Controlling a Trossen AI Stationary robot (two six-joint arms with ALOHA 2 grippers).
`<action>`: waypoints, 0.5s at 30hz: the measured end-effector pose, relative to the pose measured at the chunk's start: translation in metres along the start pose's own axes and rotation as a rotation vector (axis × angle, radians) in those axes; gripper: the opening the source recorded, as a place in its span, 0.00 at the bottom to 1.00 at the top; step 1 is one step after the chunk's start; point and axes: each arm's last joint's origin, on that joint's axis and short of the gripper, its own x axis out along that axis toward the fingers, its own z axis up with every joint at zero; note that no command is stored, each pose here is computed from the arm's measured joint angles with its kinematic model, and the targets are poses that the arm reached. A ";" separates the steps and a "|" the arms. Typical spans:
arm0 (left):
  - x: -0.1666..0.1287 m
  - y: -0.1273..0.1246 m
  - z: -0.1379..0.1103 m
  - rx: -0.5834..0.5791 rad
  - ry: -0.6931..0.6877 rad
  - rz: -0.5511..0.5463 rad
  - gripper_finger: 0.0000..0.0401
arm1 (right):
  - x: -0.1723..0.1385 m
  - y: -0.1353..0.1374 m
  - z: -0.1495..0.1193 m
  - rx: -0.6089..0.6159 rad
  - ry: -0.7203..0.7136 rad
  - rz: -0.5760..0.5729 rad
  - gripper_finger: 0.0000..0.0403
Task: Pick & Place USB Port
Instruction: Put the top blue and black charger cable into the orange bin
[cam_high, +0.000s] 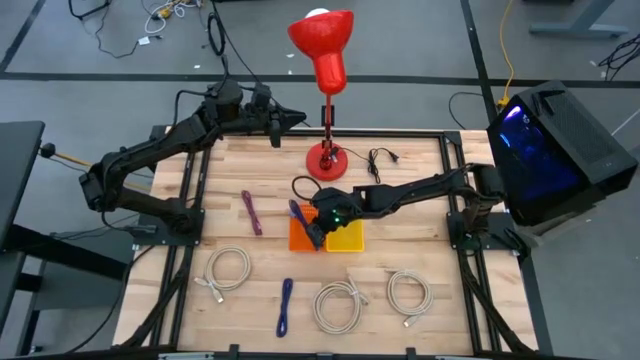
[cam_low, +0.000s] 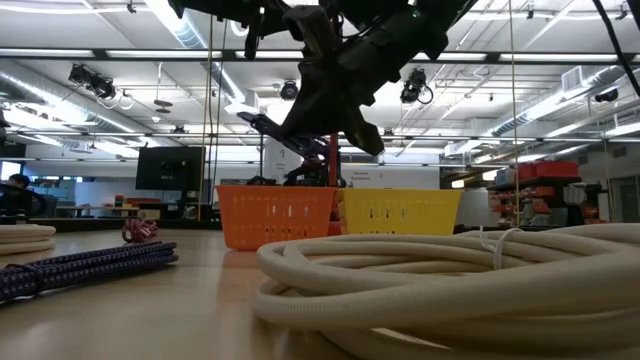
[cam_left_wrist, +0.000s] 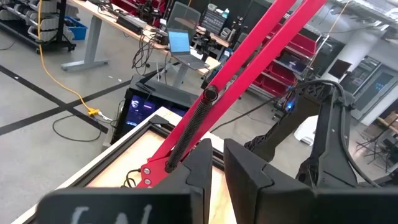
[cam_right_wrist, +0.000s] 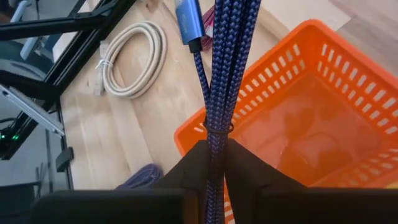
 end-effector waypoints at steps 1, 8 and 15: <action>0.000 0.000 0.000 0.000 0.000 0.000 0.12 | 0.000 0.000 0.000 0.000 -0.001 0.000 0.13; 0.000 0.000 0.000 0.001 0.001 -0.002 0.12 | -0.001 -0.003 0.003 0.014 -0.015 -0.006 0.13; 0.000 -0.001 0.000 0.002 0.010 -0.025 0.12 | -0.001 -0.004 0.005 0.017 -0.020 -0.011 0.18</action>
